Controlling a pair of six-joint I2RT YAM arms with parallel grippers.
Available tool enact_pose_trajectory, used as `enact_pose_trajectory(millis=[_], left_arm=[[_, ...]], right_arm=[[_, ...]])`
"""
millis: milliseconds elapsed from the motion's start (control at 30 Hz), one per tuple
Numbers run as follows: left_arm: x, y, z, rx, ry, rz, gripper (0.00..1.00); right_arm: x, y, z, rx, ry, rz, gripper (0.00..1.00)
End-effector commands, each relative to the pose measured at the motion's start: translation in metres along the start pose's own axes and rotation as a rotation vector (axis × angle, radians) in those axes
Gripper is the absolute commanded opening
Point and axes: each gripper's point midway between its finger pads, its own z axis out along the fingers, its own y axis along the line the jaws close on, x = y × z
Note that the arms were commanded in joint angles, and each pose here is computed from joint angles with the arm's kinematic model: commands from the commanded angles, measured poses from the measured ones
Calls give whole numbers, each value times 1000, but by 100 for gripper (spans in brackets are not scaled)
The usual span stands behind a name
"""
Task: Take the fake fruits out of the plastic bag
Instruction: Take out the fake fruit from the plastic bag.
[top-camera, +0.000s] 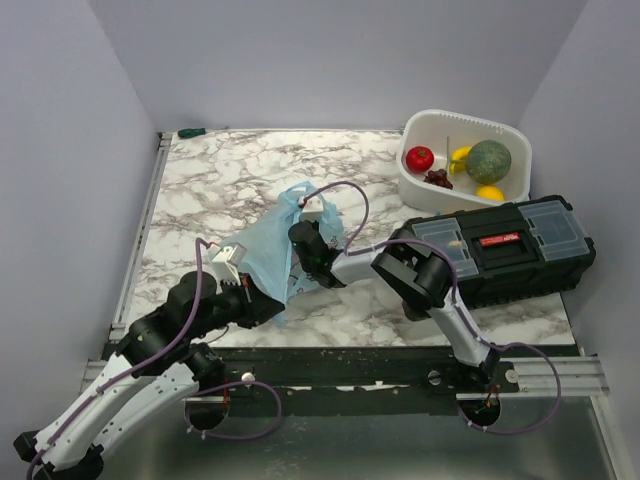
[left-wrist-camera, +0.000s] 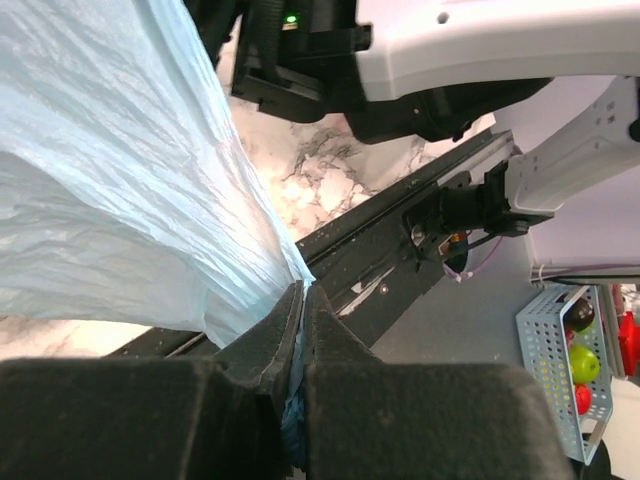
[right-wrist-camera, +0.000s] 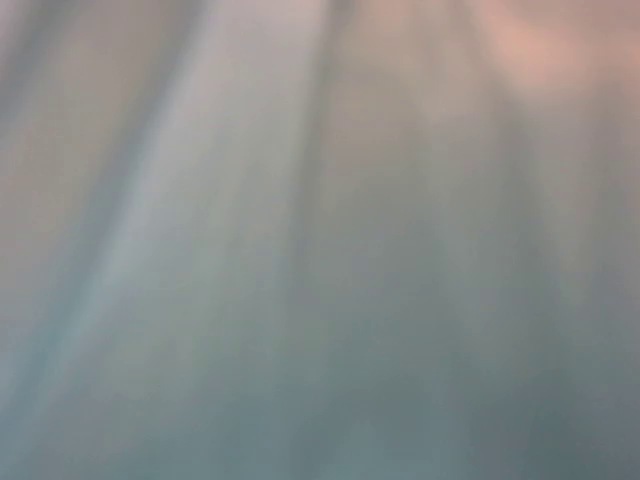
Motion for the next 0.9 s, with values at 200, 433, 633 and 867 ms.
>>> enact_pose_trajectory(millis=[200,433,633,867], left_arm=[[-3,22,-17,-148,0,50,0],[-10,28,-22,-206,2,119,0],[5,33,-11,-219,105,133,0],[7,33,-3,-217,139,149,0]], right_arm=[[-12,-8,-47,-170,95,-79,25],[-12,10,-108,-397,261,17,18],[-24,35,-145,-577,338,80,16],[-31,50,-181,-731,402,134,14]])
